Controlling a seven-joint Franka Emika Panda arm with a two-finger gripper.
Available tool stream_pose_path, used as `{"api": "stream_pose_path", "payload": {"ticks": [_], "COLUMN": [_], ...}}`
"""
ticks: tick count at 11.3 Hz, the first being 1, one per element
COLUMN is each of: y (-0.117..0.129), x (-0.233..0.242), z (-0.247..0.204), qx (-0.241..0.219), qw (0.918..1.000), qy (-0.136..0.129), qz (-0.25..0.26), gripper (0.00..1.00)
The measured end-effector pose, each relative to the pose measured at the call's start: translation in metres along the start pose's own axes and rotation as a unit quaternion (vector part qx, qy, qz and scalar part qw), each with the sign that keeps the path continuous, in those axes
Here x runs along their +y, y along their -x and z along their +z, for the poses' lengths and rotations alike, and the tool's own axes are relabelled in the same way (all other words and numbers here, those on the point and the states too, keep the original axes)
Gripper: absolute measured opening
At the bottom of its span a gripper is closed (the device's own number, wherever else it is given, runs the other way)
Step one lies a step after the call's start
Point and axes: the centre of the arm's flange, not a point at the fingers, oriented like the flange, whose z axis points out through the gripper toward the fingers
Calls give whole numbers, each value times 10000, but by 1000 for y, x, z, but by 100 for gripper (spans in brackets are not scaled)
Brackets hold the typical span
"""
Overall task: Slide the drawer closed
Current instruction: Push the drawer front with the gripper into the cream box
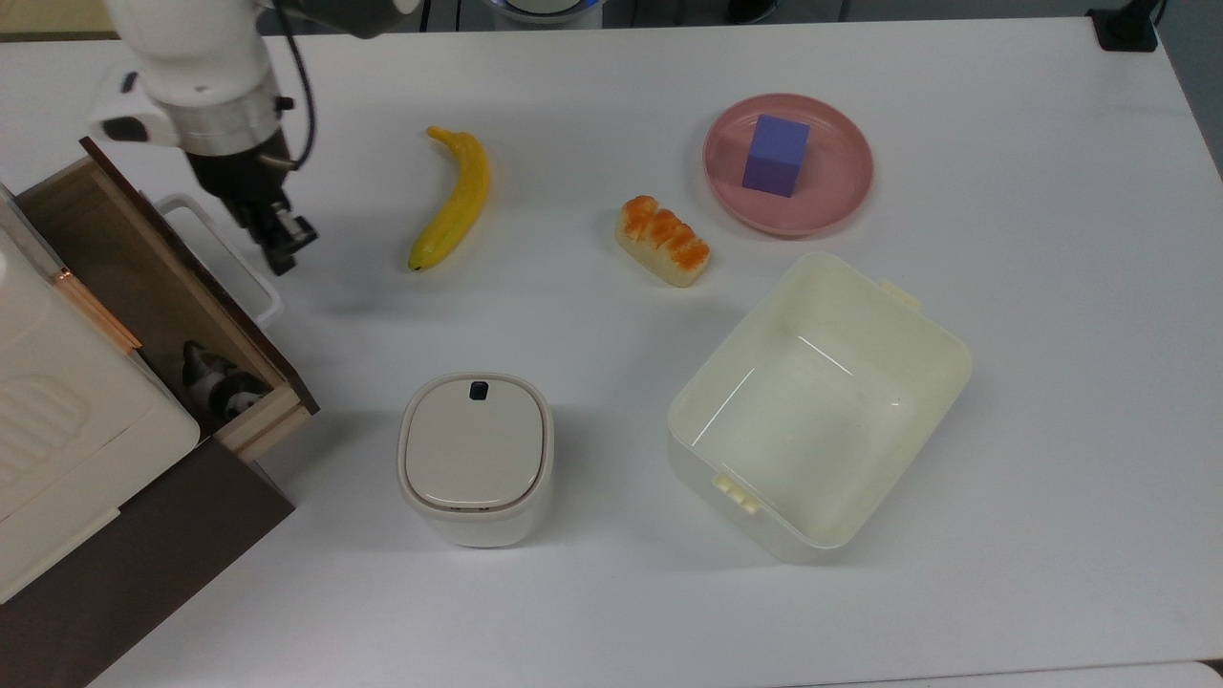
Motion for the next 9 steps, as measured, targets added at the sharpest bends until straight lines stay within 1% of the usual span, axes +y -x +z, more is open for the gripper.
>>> {"api": "stream_pose_path", "payload": {"ticks": [3,5,7,8,9], "y": [-18,-31,-48,-53,-53], "x": [17,27,36,39,40], "z": [2,13,18,19,19], "qx": [338,498,830,968,982], "qw": [9993,9986,9963,9950,9949], "qy": [-96,-13,-19,-23,-10], "qz": [157,191,233,239,225], "gripper": [1,1,1,1,1]}}
